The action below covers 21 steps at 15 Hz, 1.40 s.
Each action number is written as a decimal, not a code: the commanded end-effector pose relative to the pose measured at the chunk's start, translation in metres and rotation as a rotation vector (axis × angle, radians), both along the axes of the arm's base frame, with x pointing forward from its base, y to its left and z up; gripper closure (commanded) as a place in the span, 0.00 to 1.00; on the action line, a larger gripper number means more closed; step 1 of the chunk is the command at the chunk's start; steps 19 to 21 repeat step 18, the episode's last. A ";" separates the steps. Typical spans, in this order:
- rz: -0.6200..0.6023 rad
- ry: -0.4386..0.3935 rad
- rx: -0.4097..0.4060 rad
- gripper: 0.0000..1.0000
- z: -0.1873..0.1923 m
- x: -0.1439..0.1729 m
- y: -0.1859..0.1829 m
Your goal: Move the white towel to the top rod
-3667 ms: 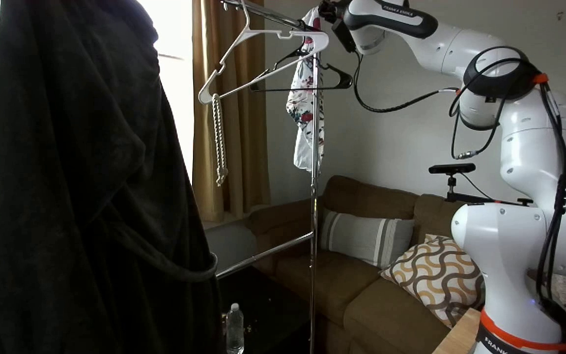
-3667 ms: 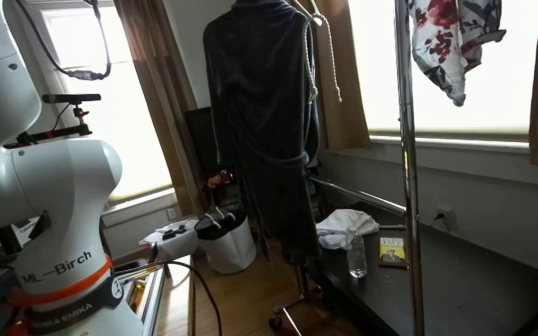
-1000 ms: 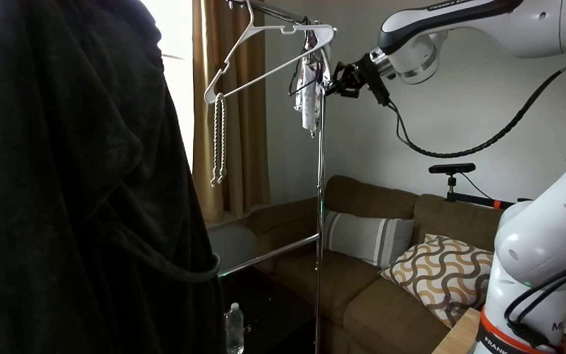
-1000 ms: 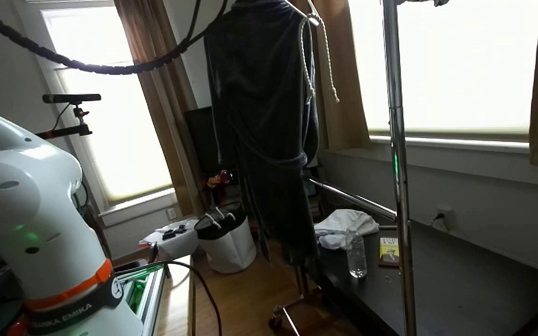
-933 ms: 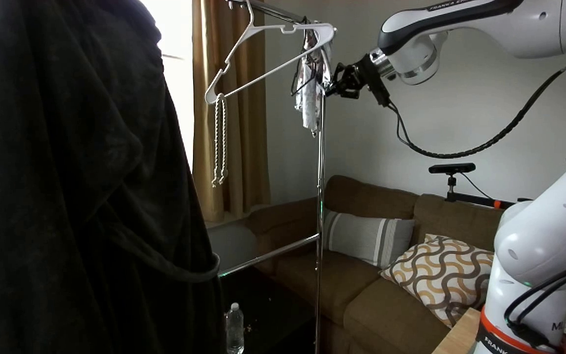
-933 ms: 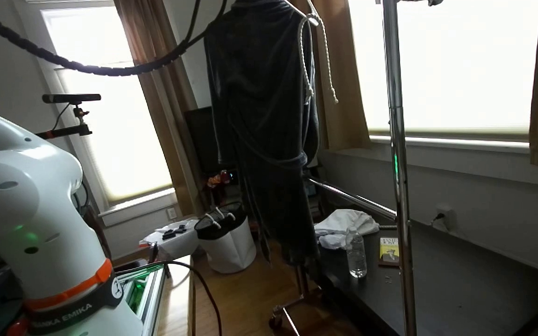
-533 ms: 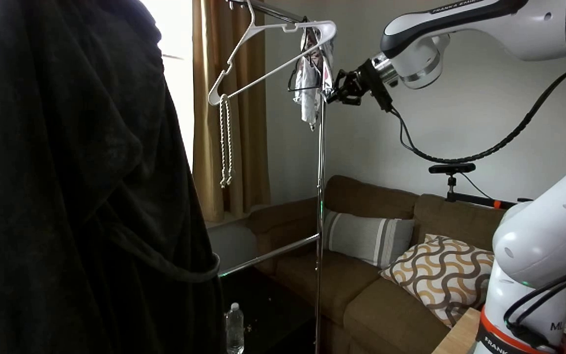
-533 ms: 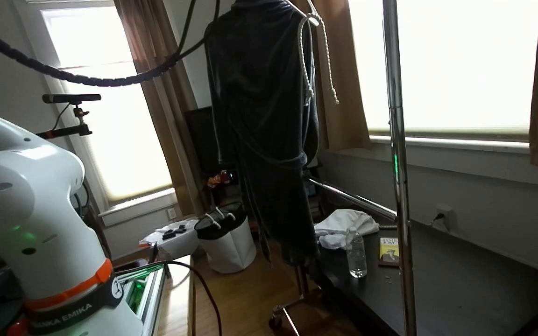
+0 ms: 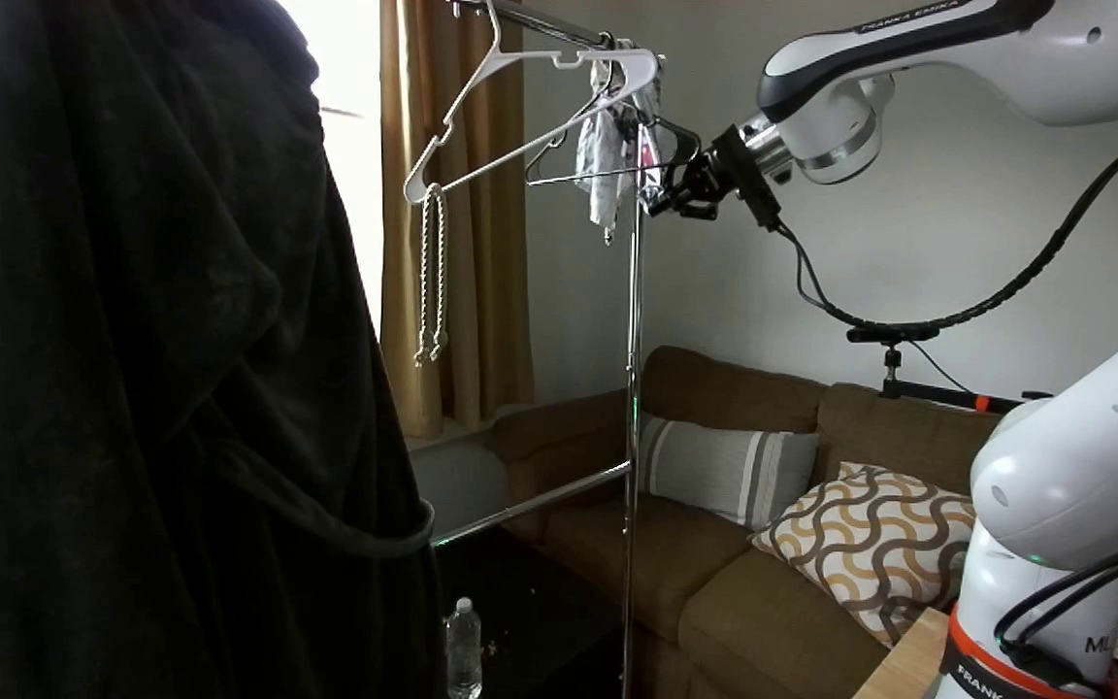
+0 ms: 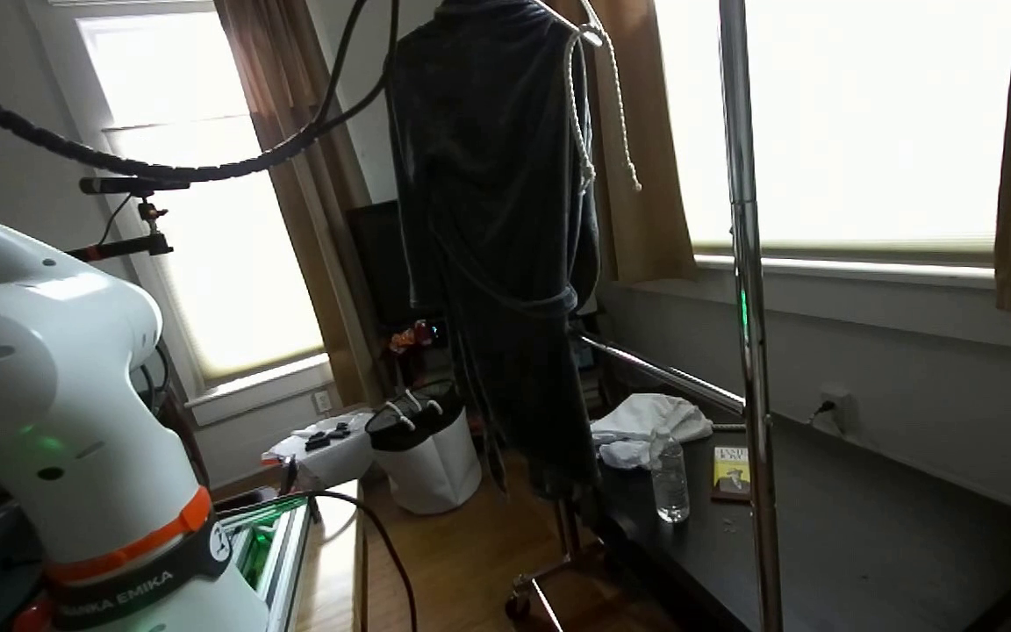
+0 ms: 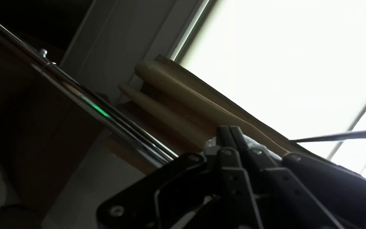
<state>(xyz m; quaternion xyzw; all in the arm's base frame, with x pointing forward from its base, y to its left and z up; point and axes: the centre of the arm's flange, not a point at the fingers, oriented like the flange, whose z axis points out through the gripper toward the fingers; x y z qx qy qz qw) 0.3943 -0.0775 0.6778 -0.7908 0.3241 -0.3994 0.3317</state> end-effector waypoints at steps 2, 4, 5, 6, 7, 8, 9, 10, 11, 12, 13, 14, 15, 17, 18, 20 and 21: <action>-0.026 0.002 -0.022 0.70 0.003 -0.015 -0.006; -0.053 -0.017 -0.092 0.61 0.017 -0.019 -0.015; -0.078 -0.046 -0.136 0.55 0.026 -0.020 -0.021; -0.110 -0.073 -0.184 0.46 0.034 -0.022 -0.027; -0.129 -0.079 -0.215 0.39 0.041 -0.026 -0.032; -0.139 -0.075 -0.236 0.32 0.045 -0.029 -0.036; -0.150 -0.058 -0.254 0.23 0.047 -0.033 -0.040; -0.183 -0.046 -0.291 0.17 0.051 -0.038 -0.045; -0.208 -0.014 -0.334 0.10 0.053 -0.043 -0.050; -0.242 0.018 -0.378 0.02 0.056 -0.050 -0.055; -0.275 0.039 -0.418 0.00 0.059 -0.056 -0.060; -0.297 0.053 -0.449 0.00 0.064 -0.062 -0.064; -0.320 0.069 -0.471 0.00 0.069 -0.068 -0.067; -0.346 0.054 -0.567 0.00 0.074 -0.073 -0.080; -0.326 0.042 -0.504 0.00 0.068 -0.062 -0.077; -0.326 0.042 -0.504 0.00 0.068 -0.062 -0.077; -0.326 0.042 -0.504 0.00 0.068 -0.062 -0.077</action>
